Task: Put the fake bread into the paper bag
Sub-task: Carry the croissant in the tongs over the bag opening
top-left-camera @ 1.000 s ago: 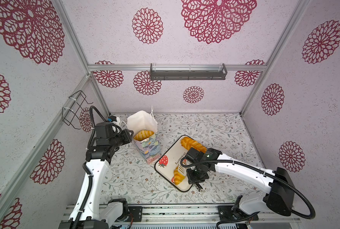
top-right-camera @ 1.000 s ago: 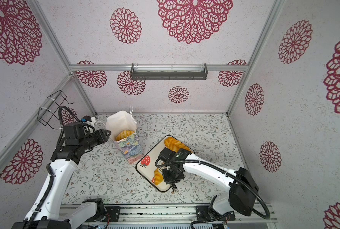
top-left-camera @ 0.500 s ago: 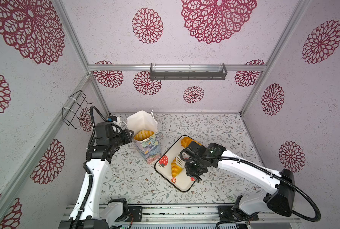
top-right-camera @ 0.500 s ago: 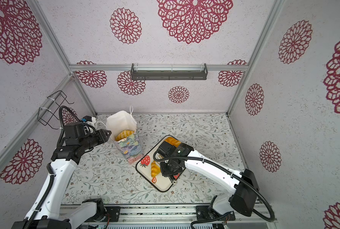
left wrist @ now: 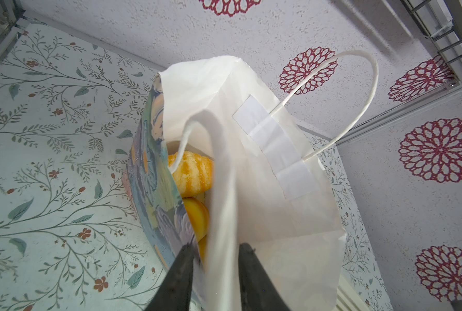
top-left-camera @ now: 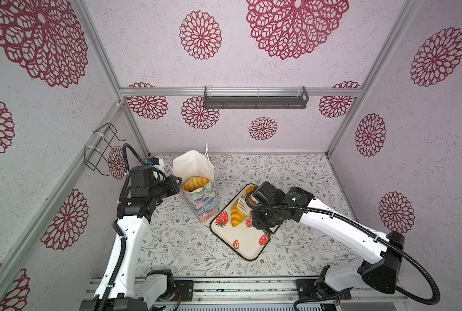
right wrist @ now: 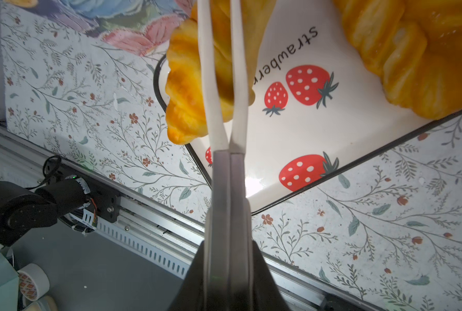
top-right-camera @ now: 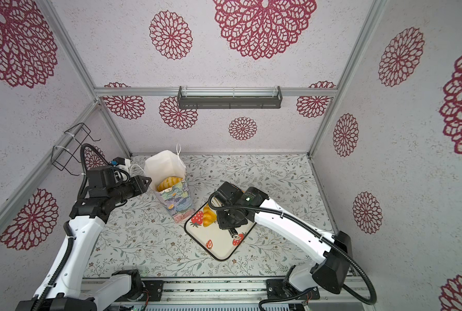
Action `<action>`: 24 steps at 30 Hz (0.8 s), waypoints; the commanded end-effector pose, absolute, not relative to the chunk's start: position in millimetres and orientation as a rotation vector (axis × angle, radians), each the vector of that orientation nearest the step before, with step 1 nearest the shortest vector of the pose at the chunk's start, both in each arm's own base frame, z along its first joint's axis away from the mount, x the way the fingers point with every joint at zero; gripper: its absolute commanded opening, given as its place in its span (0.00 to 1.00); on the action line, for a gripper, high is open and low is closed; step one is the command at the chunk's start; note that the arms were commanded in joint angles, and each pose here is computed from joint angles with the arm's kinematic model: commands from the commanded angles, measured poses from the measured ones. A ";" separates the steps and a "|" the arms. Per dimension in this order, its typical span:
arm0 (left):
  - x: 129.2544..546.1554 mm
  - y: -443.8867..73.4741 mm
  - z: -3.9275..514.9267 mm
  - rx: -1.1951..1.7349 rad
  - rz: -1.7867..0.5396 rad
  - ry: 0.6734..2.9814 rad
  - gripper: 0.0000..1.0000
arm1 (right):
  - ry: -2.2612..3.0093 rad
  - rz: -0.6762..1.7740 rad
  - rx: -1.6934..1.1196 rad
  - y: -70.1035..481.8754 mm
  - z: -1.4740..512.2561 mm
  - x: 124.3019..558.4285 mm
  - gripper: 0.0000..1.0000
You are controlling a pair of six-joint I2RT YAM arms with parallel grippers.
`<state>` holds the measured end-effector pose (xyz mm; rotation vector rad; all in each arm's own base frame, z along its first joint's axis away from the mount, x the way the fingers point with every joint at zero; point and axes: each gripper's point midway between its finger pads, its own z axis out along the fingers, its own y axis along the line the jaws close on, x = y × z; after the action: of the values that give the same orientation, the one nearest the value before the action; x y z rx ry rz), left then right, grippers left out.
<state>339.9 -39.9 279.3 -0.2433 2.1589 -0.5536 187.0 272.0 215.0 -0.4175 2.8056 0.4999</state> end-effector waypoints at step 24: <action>340.5 -45.7 298.8 -0.186 -0.562 2.109 0.33 | 2.444 0.600 -0.486 295.9 339.6 228.9 0.19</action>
<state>339.4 -41.0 279.9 -0.2385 2.1579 -0.5582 222.1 299.3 307.3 -0.4823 2.5476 0.5870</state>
